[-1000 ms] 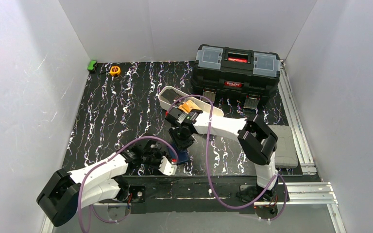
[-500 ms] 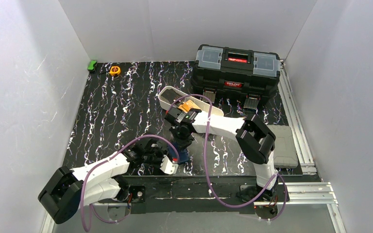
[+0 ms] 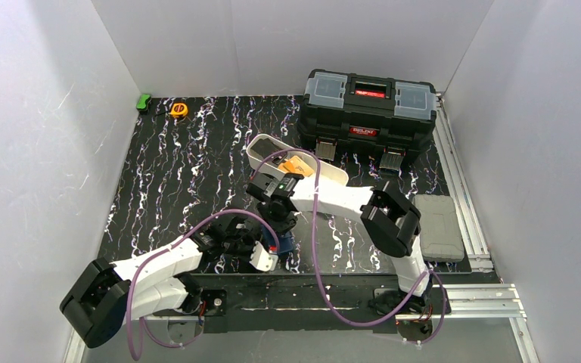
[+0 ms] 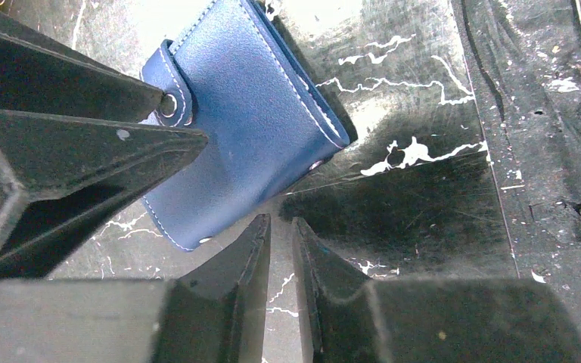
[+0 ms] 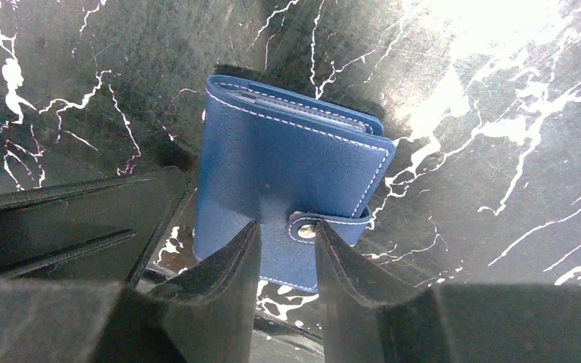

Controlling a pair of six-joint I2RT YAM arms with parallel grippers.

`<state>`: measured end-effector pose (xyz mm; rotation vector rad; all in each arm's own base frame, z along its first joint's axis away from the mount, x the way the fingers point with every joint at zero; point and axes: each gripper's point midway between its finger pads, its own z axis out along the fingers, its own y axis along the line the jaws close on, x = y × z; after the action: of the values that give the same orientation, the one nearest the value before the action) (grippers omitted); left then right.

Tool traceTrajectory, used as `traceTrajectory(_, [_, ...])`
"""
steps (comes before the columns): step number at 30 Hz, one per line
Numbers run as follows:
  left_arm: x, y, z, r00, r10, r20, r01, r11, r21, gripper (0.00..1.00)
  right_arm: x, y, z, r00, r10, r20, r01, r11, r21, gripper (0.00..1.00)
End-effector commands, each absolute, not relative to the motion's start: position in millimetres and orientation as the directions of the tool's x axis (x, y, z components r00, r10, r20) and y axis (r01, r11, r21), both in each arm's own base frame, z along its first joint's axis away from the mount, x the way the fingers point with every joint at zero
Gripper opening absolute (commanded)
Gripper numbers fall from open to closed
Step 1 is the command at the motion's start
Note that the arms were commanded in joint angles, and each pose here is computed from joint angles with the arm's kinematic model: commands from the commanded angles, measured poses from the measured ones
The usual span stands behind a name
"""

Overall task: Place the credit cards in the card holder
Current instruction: Close the card holder at the center of the board.

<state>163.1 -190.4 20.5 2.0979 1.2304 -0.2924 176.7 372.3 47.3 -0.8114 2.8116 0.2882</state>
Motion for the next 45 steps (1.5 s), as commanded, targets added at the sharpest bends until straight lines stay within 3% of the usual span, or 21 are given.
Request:
traceTrajectory(1, [155.3,-195.6,23.0,0.525,0.660,-0.537,0.845,-0.330,0.421,0.17,180.1,374.8,52.3,-0.825,-0.509,-0.246,-0.544,0.832,0.104,0.41])
traceTrajectory(18, [152.9,-195.9,24.5,0.516,0.659,-0.547,0.852,-0.325,0.411,0.17,183.9,364.8,49.3,-0.812,-0.530,-0.245,-0.549,0.836,0.008,0.33])
traceTrajectory(35, [151.2,-196.6,25.2,0.521,0.654,-0.548,0.850,-0.339,0.404,0.17,180.2,359.0,47.7,-0.795,-0.561,-0.229,-0.559,0.825,-0.081,0.38])
traceTrajectory(45, [150.5,-195.7,25.8,0.520,0.656,-0.547,0.851,-0.341,0.399,0.17,187.4,349.1,62.3,-0.798,-0.534,-0.278,-0.522,0.844,-0.121,0.24])
